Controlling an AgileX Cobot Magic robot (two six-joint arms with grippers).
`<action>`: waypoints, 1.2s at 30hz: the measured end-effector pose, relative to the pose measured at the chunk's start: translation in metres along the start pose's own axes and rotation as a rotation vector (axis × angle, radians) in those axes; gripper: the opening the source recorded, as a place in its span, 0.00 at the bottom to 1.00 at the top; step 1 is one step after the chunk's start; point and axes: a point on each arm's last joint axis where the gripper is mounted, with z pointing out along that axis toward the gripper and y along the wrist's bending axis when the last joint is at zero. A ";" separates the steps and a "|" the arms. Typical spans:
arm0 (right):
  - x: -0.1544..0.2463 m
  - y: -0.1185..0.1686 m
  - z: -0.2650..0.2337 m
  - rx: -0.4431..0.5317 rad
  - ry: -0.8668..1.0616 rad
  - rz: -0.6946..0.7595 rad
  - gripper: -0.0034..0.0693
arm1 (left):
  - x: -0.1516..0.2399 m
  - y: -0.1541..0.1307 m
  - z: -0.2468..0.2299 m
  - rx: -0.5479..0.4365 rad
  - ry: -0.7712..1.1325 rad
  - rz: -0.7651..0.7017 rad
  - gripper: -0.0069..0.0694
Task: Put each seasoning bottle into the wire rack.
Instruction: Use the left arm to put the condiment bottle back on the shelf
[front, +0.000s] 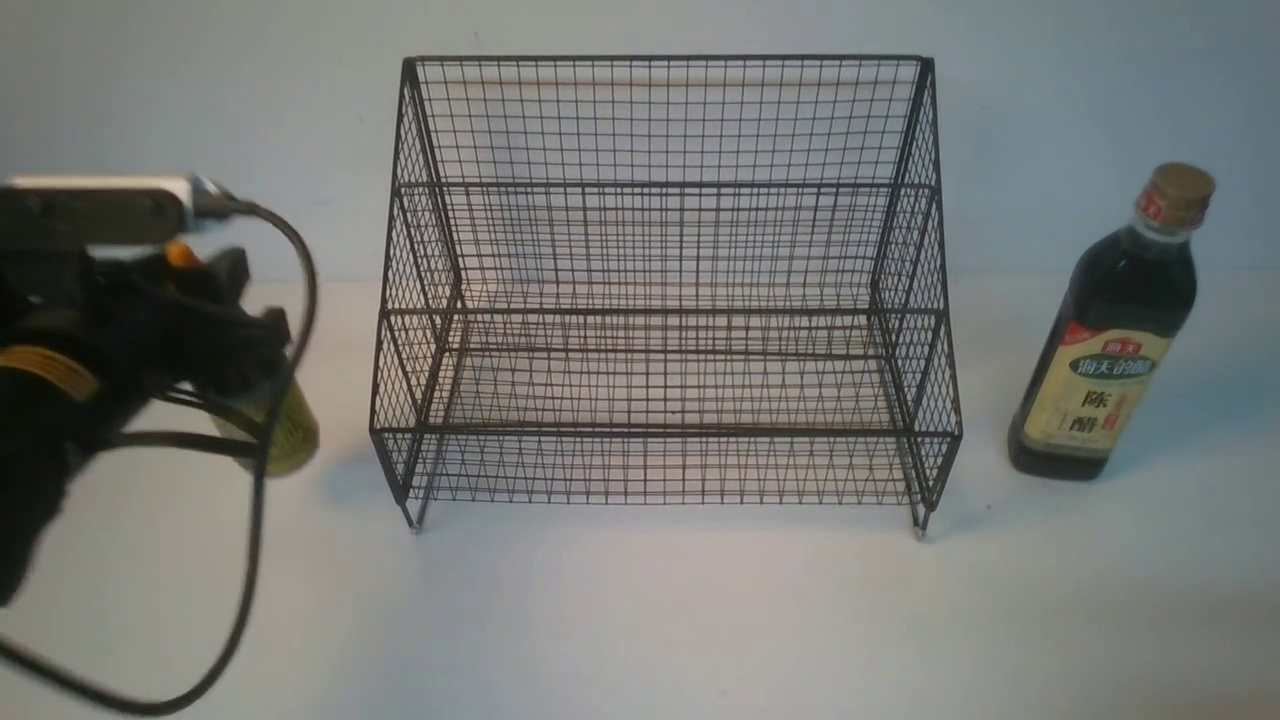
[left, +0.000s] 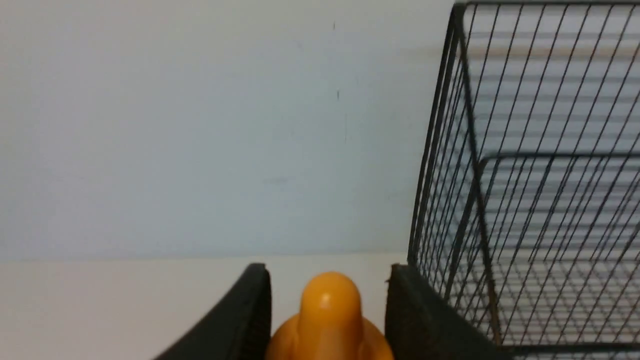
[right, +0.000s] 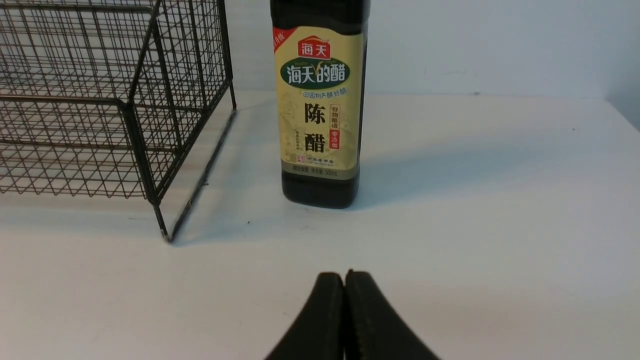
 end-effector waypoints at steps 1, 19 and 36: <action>0.000 0.000 0.000 0.000 0.000 0.000 0.03 | -0.010 -0.001 -0.009 0.003 -0.015 0.000 0.44; 0.000 0.000 0.000 0.000 0.000 0.000 0.03 | -0.059 -0.089 -0.025 0.336 -0.054 -0.009 0.44; 0.000 0.000 0.000 0.000 0.000 0.000 0.03 | -0.014 -0.119 0.048 0.343 0.102 0.025 0.44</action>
